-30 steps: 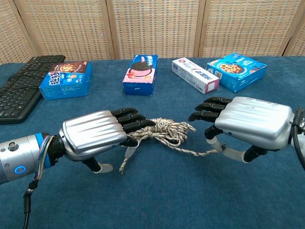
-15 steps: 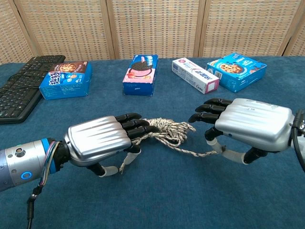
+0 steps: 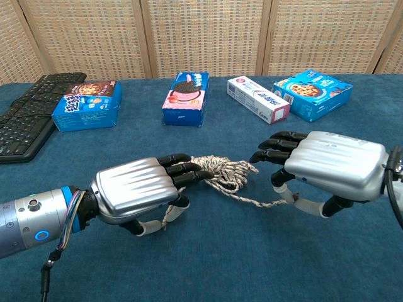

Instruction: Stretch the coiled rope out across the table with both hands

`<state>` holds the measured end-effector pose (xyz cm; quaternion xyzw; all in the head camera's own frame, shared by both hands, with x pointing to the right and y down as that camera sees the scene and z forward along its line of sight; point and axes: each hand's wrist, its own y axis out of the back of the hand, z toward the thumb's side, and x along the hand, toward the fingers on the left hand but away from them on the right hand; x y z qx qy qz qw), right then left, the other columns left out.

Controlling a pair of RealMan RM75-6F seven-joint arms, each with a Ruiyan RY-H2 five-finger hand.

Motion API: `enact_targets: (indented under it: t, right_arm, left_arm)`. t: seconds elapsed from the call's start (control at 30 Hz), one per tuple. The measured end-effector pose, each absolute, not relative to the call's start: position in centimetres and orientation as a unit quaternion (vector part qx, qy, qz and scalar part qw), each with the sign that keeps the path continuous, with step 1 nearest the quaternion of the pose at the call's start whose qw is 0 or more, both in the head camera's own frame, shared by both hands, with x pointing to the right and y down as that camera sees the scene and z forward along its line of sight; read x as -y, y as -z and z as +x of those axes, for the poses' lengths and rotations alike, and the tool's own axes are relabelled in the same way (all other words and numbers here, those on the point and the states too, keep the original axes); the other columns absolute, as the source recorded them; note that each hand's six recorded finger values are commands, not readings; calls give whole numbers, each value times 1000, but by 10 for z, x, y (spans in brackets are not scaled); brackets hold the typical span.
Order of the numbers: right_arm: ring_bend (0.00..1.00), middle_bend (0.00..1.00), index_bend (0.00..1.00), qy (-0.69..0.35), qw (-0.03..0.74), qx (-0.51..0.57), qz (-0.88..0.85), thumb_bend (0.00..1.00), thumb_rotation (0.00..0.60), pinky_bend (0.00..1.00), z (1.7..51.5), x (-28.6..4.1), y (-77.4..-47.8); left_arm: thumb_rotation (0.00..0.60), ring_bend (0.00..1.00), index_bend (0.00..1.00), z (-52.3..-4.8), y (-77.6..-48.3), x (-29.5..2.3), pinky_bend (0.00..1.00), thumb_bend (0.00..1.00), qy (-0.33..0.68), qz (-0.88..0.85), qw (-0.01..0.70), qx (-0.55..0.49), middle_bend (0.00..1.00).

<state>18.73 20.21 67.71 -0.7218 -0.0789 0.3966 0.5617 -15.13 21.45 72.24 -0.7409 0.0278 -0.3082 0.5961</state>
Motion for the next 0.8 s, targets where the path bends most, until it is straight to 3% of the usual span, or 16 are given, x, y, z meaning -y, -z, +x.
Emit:
enact_targets:
  t: [0.3, 0.8]
  right_arm:
    - [0, 90, 648, -397, 561, 81, -722, 468, 600, 0, 190, -202, -678]
    - [0, 90, 650, -404, 569, 87, -711, 469, 600, 0, 198, -192, -674]
  left_arm:
    - [600, 0, 655, -150, -724, -215, 0, 389, 311, -741, 595, -27, 0]
    - [600, 0, 672, -172, -714, -189, 0, 399, 331, -723, 604, -53, 0]
